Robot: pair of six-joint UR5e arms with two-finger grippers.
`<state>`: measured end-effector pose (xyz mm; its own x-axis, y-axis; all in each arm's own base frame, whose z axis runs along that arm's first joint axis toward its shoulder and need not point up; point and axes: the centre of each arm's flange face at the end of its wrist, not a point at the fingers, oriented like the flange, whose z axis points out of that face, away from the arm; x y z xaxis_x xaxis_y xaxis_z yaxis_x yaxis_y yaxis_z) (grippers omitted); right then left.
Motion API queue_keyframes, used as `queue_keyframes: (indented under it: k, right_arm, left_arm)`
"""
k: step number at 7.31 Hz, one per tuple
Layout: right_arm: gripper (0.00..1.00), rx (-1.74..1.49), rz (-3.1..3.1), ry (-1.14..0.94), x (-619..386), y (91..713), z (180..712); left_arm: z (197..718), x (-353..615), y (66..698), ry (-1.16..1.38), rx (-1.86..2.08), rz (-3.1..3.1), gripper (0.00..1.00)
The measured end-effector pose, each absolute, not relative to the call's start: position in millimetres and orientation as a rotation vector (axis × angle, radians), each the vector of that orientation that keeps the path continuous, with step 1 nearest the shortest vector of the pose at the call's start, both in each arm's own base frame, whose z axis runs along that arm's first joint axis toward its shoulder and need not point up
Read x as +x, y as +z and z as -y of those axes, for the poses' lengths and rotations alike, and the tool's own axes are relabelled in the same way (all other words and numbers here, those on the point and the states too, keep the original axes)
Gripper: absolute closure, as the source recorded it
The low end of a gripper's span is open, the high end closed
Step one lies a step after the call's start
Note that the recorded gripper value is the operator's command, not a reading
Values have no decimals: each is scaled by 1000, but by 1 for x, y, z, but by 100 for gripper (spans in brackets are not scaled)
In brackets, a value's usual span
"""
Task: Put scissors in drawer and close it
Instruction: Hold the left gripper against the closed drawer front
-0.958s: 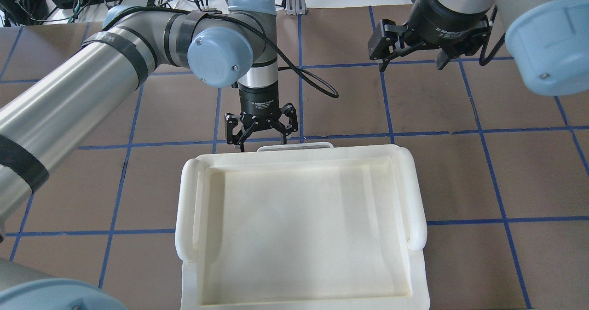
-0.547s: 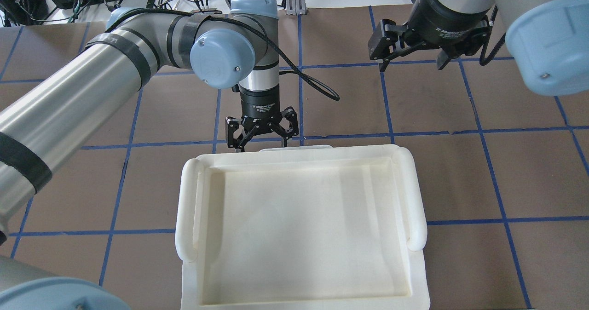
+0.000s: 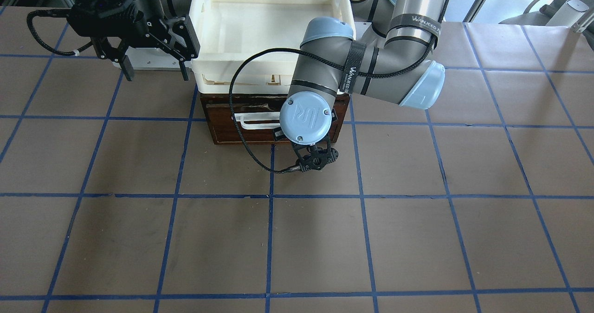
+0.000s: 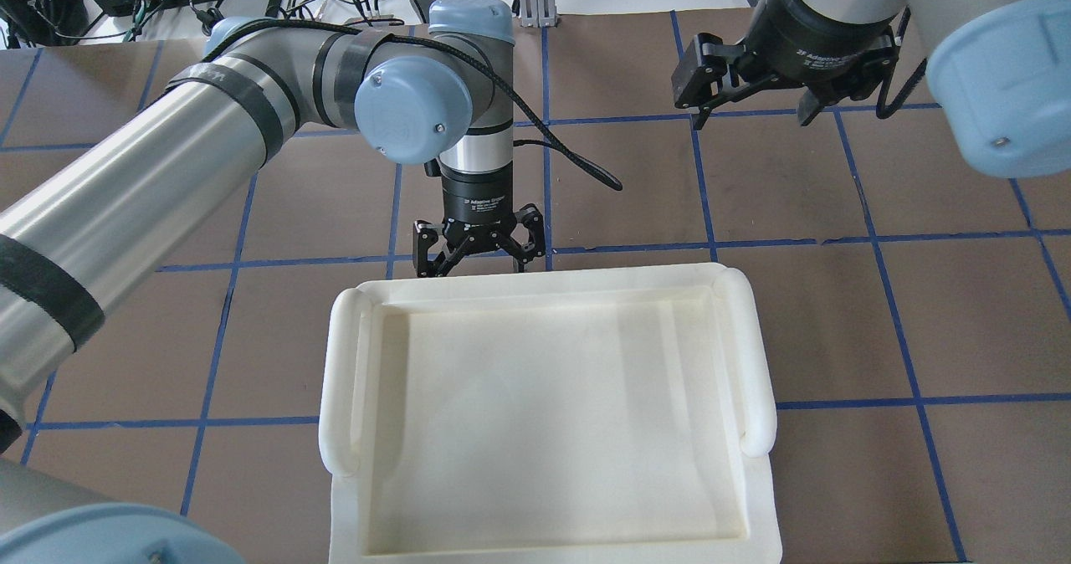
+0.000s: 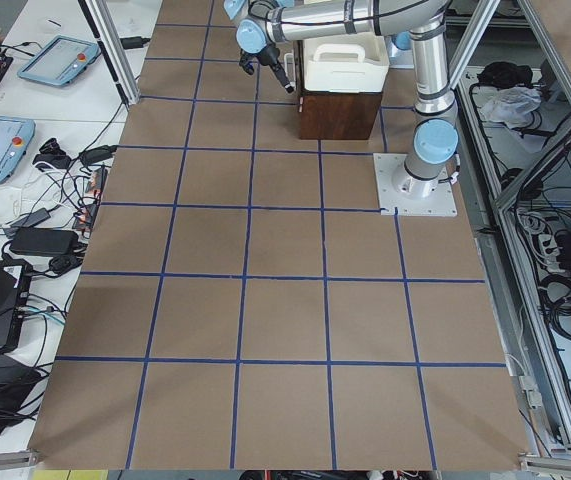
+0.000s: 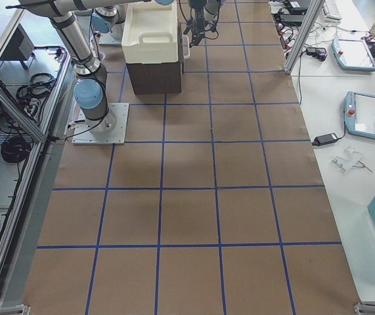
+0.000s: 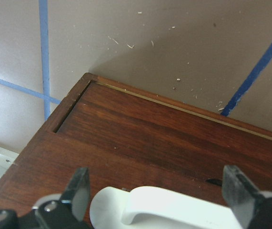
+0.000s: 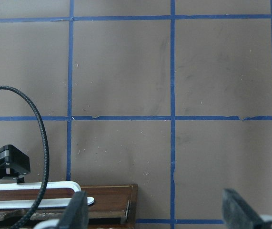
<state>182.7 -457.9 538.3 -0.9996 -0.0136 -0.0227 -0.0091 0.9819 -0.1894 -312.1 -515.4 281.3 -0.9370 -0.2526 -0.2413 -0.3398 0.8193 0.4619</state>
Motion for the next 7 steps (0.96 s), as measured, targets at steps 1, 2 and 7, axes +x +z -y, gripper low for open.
queue_keyframes:
  k: [1,2,7]
  right_arm:
    - [0,-17,-3106,-296,182,538,458]
    - [0,-18,-3108,-296,182,538,458]
    - [0,-17,-3109,-294,182,538,457]
  left_arm:
    - [513,-314,281,770,-458,-2831,0]
    - [511,-316,281,773,-451,-2828,0]
    - [507,-317,286,777,-441,-2820,0]
